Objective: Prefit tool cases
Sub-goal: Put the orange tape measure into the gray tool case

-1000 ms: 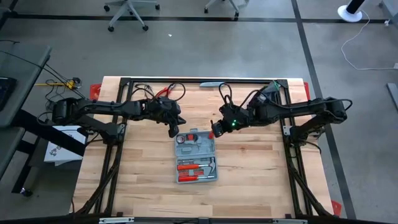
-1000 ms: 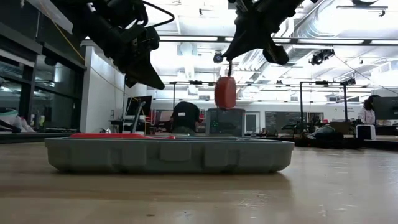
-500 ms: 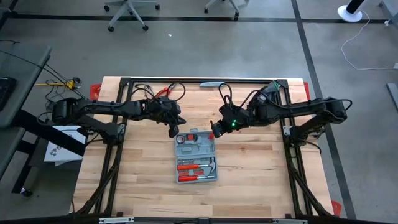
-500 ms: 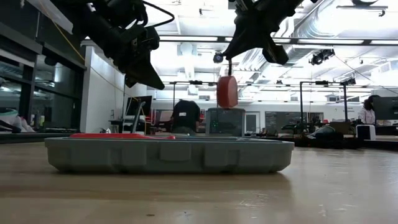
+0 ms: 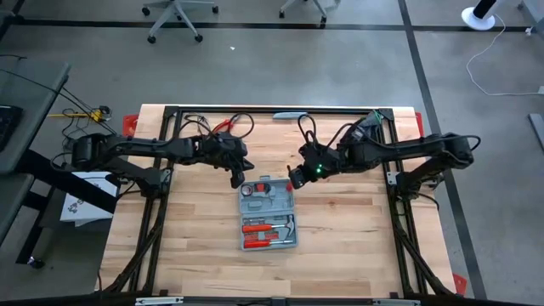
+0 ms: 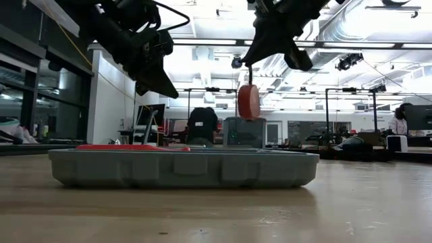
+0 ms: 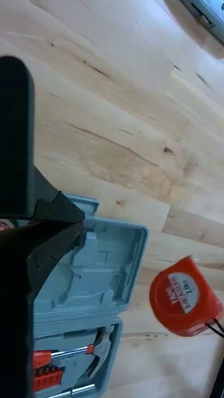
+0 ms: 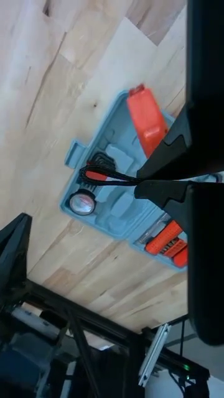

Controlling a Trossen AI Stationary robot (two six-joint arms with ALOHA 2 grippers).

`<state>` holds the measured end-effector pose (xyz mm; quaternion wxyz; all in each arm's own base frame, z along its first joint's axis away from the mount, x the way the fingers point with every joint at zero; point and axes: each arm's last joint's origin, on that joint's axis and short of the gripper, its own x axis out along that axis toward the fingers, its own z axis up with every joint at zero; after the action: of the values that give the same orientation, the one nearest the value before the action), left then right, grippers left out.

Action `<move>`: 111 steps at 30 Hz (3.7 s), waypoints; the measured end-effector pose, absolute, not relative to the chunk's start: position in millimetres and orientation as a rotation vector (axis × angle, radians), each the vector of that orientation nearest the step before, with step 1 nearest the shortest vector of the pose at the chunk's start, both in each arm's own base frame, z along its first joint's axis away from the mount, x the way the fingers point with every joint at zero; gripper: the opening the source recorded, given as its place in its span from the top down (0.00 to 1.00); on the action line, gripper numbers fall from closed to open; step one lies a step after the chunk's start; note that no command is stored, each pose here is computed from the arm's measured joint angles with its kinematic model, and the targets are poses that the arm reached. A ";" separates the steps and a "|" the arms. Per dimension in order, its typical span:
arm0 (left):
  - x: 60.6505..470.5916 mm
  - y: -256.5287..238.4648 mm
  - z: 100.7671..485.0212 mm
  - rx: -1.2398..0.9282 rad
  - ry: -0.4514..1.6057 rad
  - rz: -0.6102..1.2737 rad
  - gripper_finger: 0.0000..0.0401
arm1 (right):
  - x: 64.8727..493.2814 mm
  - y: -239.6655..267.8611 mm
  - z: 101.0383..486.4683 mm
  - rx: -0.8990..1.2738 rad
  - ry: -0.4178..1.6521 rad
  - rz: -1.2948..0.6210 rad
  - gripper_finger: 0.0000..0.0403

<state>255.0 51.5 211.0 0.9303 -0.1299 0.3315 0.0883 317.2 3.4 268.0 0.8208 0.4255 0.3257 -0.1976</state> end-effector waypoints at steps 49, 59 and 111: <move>259.2 47.9 190.7 -0.299 0.802 0.145 1.00 | 369.0 -25.4 193.2 0.911 0.820 -0.225 1.00; 256.5 47.0 190.1 -0.309 0.826 0.131 1.00 | 370.6 -12.5 188.0 0.892 0.850 -0.212 1.00; 224.3 53.4 264.2 -0.315 0.506 0.193 1.00 | 387.6 -27.1 165.1 0.916 0.800 -0.128 1.00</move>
<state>224.3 53.4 264.2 0.9513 -0.1551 0.2489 0.0949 387.6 -27.1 165.1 0.8188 0.4301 0.3755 -0.0603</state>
